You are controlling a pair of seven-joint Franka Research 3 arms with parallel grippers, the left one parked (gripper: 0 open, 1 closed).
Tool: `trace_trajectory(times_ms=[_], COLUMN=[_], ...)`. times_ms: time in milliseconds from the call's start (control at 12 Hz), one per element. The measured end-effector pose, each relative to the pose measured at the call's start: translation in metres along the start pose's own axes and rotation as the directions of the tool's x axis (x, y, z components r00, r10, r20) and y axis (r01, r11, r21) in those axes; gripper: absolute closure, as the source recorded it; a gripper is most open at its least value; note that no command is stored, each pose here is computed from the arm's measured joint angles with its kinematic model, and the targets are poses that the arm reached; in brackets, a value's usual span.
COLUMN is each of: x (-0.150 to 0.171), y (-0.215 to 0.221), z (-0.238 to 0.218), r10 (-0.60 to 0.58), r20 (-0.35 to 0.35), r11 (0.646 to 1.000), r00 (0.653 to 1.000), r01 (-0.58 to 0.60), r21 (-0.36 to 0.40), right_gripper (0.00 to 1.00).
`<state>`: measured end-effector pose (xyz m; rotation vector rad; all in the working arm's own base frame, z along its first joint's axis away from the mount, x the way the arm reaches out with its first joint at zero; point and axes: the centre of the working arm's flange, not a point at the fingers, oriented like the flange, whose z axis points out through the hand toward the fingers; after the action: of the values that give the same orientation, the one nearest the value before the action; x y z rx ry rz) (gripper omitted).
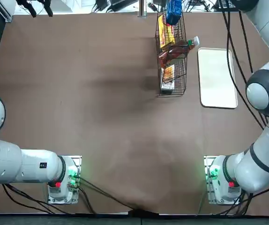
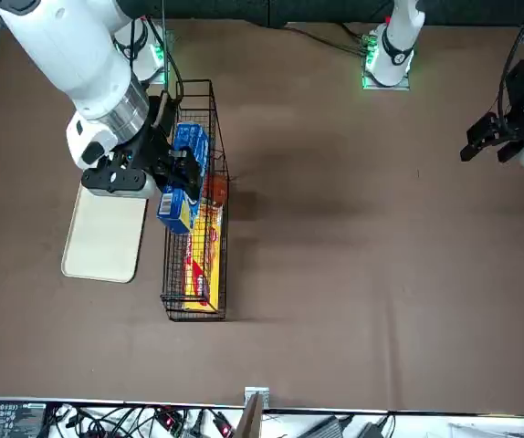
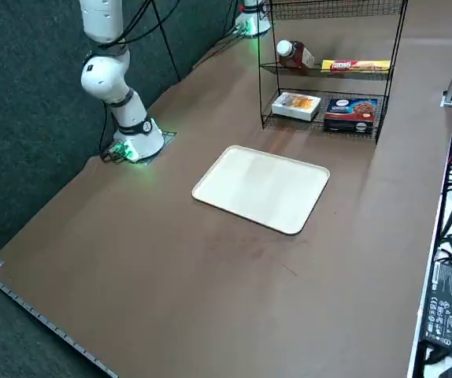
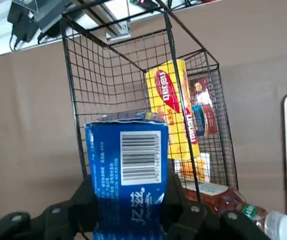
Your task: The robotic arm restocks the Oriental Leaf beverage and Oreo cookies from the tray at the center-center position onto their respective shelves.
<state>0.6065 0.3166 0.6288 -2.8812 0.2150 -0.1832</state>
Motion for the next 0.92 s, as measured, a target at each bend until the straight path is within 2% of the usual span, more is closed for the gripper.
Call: trace_trajectory(times_ms=[917], x=[0.001], y=[0.010], z=[0.005], r10=[0.014], r20=[0.040], r11=[0.999], r00=[0.999], r01=[-0.013], r21=[-0.031], right_gripper=[0.39])
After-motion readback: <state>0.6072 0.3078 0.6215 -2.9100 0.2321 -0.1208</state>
